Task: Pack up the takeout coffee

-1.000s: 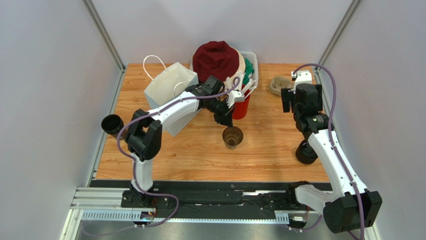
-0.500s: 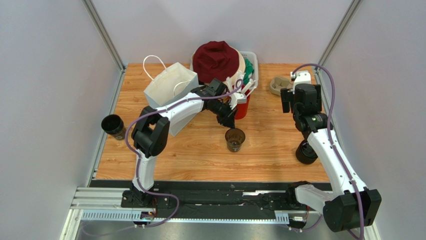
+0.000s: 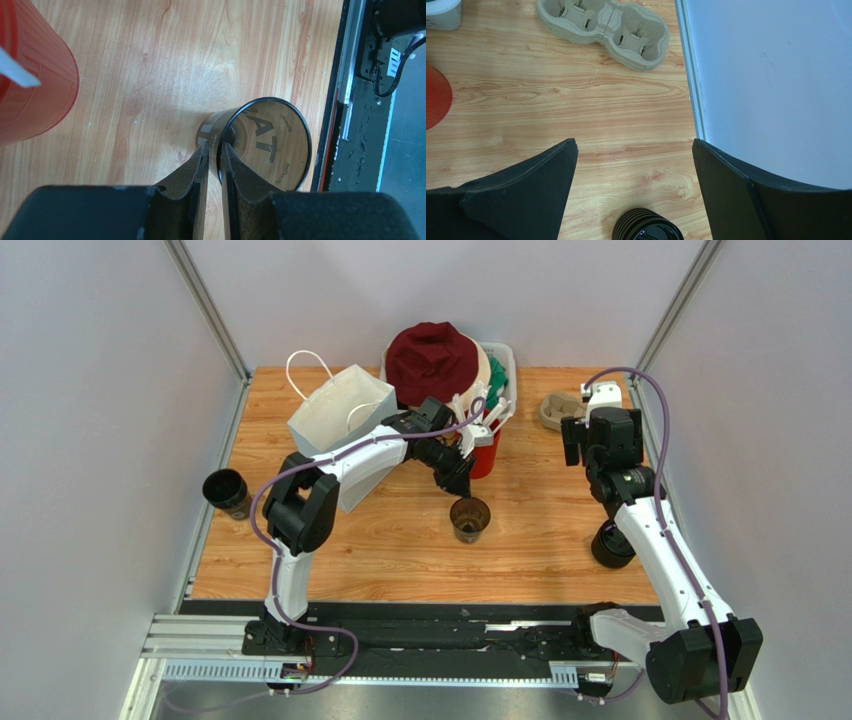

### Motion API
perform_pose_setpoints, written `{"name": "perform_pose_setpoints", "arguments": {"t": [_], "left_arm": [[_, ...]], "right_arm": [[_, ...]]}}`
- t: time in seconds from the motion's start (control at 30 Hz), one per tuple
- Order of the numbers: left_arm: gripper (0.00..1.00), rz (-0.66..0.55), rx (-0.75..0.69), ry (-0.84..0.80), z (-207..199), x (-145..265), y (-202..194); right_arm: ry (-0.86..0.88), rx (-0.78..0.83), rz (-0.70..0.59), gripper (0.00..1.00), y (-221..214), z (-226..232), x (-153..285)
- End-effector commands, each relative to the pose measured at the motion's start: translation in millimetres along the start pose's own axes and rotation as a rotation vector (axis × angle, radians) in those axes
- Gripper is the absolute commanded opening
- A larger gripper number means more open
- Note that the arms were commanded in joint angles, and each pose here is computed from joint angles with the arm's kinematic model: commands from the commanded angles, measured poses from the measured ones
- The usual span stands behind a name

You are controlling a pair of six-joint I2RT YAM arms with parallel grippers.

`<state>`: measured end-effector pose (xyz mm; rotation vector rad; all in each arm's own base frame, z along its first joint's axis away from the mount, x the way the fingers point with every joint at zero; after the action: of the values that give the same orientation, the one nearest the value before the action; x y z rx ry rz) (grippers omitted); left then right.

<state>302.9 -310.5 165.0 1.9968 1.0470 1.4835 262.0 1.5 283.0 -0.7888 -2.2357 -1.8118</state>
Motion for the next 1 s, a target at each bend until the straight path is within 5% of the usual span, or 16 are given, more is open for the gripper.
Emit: {"name": "perform_pose_setpoints", "arguments": {"t": [0.0,0.3,0.53,0.67,0.97], "left_arm": [[0.26,-0.079,-0.077,-0.015,-17.9,19.6,25.5],[0.41,-0.118,-0.106,-0.015,-33.1,36.9,36.2],[0.68,-0.143,-0.146,0.005,-48.6,57.0,44.5],[0.94,-0.174,-0.201,0.044,-68.3,83.0,54.8],[0.96,-0.175,-0.256,0.245,-102.0,163.1,45.1]], "right_arm": [[-0.010,-0.019,-0.035,0.91,5.9,-0.6,-1.3],[0.001,-0.016,-0.032,0.91,5.3,0.3,-1.2],[0.015,-0.012,-0.022,0.92,4.0,2.3,-2.8],[0.034,0.000,-0.016,0.95,3.5,2.8,-1.3],[0.018,0.154,0.070,0.94,-2.8,-14.3,15.8]]}}
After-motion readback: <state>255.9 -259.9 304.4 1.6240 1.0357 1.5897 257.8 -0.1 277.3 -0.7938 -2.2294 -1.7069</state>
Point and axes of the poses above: each gripper's point midway between its finger pads, its own x axis back along the fingers, its own z axis along the line the jaws close on, y = z × x, the point moved 9 cm from there along x, back along the fingers, and after that the axes turned 6 degrees about -x, right-handed, at the moved point
